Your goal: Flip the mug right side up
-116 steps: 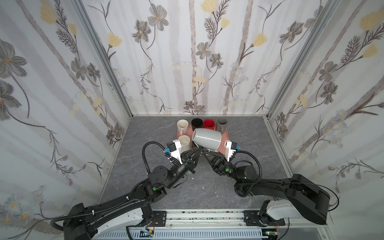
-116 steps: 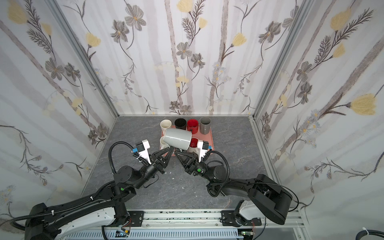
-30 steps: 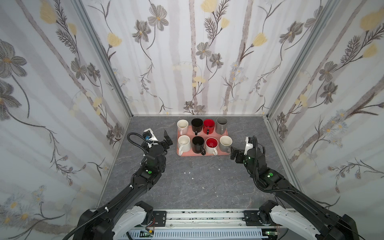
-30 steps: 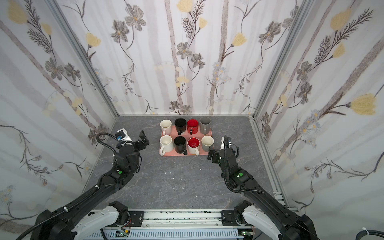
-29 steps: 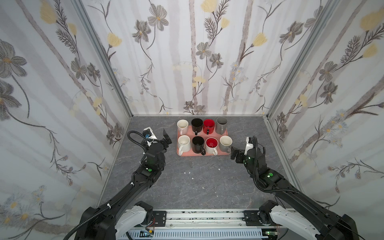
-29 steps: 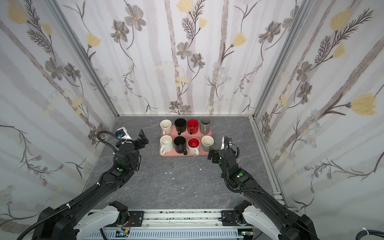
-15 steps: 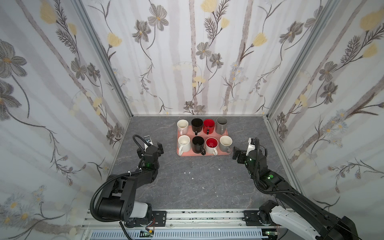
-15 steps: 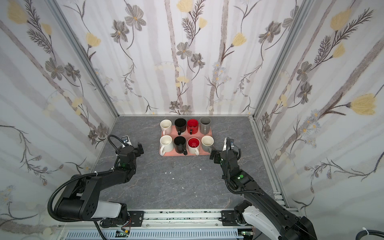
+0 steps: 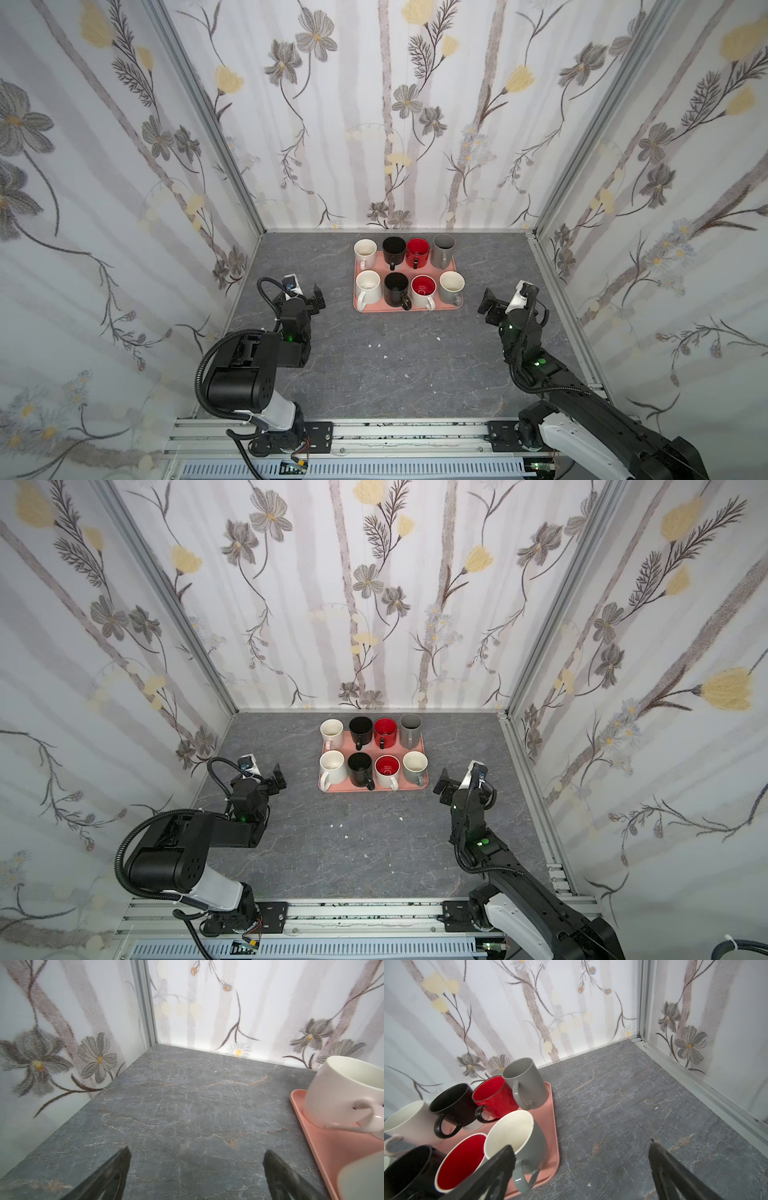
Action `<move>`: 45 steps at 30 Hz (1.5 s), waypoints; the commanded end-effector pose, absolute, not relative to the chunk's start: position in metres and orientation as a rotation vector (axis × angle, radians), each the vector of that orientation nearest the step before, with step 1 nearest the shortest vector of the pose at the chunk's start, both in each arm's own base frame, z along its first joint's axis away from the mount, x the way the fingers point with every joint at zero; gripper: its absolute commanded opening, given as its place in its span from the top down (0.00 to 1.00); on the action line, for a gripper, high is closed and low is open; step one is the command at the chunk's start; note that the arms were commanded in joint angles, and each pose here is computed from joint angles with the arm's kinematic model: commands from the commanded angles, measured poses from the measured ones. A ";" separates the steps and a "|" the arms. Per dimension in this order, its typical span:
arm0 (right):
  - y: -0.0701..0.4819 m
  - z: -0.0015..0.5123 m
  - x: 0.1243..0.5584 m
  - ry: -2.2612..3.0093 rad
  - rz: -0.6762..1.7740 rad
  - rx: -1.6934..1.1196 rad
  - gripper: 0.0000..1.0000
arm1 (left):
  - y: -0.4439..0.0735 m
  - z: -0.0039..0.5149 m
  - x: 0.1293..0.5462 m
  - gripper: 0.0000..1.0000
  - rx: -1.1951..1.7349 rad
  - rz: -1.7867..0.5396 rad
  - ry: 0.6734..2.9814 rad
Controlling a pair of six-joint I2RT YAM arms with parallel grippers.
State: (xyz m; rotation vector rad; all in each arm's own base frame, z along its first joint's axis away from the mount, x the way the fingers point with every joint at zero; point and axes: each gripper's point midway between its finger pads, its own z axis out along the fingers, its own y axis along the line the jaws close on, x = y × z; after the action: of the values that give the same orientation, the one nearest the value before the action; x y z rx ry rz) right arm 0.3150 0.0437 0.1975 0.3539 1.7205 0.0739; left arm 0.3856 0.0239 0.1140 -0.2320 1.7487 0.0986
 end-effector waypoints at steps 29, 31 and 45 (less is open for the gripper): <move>-0.031 0.143 0.354 1.596 -0.167 0.255 0.00 | 0.034 0.132 0.373 0.00 -0.330 0.110 1.611; -0.031 0.138 0.356 1.610 -0.167 0.248 0.00 | 0.034 0.132 0.372 0.00 -0.331 0.108 1.611; -0.034 0.138 0.359 1.614 -0.157 0.258 0.01 | 0.034 0.132 0.372 0.00 -0.330 0.110 1.610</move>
State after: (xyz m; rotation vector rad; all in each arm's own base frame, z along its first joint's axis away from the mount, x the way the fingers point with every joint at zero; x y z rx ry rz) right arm 0.3590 -0.0343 0.1296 0.2591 1.6519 -0.1674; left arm 0.3725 0.0326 0.1222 -0.3173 1.6543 0.1144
